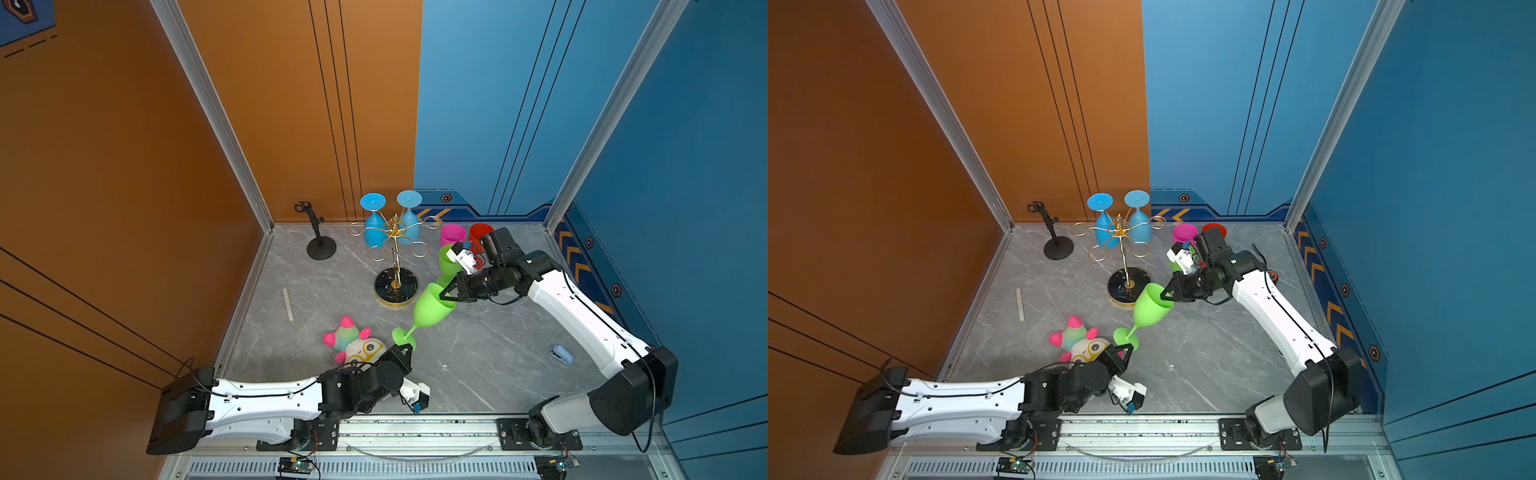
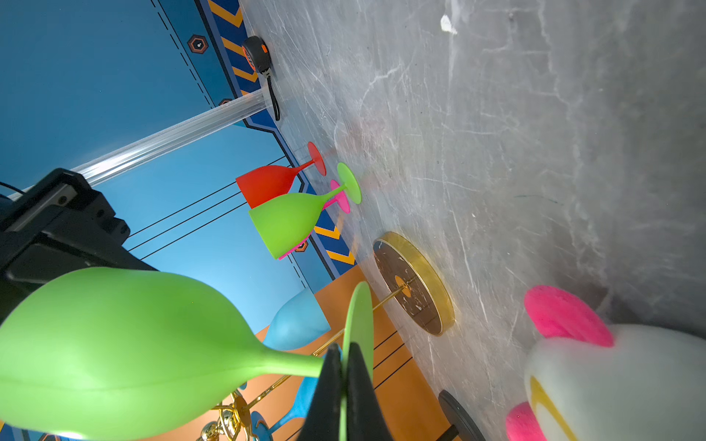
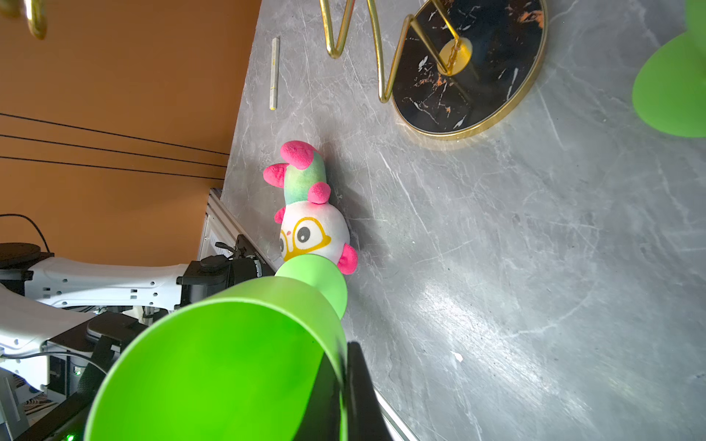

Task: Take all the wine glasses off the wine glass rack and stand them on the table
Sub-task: 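Open the left gripper and draw it back while the right gripper holds the green glass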

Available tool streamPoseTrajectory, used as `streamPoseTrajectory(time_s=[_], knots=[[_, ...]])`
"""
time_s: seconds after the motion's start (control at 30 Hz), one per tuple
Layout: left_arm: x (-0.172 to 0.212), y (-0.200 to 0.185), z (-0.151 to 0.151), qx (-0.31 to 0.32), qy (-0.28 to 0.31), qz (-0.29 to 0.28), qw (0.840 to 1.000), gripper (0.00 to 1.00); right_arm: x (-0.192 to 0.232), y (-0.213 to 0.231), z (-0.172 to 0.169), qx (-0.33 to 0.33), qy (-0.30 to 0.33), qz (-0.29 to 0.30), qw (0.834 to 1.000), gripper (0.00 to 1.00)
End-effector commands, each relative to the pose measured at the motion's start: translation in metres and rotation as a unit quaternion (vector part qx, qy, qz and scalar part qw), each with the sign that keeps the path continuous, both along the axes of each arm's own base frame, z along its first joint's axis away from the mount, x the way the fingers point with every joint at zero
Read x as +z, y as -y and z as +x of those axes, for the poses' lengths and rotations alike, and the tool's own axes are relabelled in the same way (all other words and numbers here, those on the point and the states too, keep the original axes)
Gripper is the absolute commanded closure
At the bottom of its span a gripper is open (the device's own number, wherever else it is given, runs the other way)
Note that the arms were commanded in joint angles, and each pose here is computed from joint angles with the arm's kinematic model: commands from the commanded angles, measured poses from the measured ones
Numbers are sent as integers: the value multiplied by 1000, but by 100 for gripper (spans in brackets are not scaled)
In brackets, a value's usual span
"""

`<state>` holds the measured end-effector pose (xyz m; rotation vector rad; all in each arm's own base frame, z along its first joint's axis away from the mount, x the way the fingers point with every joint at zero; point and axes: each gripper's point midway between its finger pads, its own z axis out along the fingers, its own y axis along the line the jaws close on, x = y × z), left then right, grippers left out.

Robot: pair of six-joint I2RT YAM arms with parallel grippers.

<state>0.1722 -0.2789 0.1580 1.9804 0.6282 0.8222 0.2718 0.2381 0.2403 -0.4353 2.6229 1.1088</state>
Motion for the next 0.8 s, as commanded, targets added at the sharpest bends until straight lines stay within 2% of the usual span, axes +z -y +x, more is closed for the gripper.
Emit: streamPoseTrajectory(time_s=[0.0,0.13,0.23,0.33,0.47,0.63,0.77], knots=[[1,-5,4,13,5,-9,1000,89,5,-1,2,2,5,-3,1000,98],[0,-4,3,12,1,-11,1000,87,6,1,5,-2,11,-8,1000,100],[1,-4,3,12,0,-14,1000,82,8,3,7,-6,16,-11,1000,100],[0,-4,3,12,-3,-17,1000,73,11,8,10,-16,27,-15,999,100],[3,-4,1,17,-15,-38,999,55,17,21,18,-40,47,-29,998,100],[22,1,-3,30,-51,-119,991,37,20,44,28,-77,80,-69,991,100],[53,3,-2,59,-94,-228,967,28,22,63,31,-99,102,-109,984,100]])
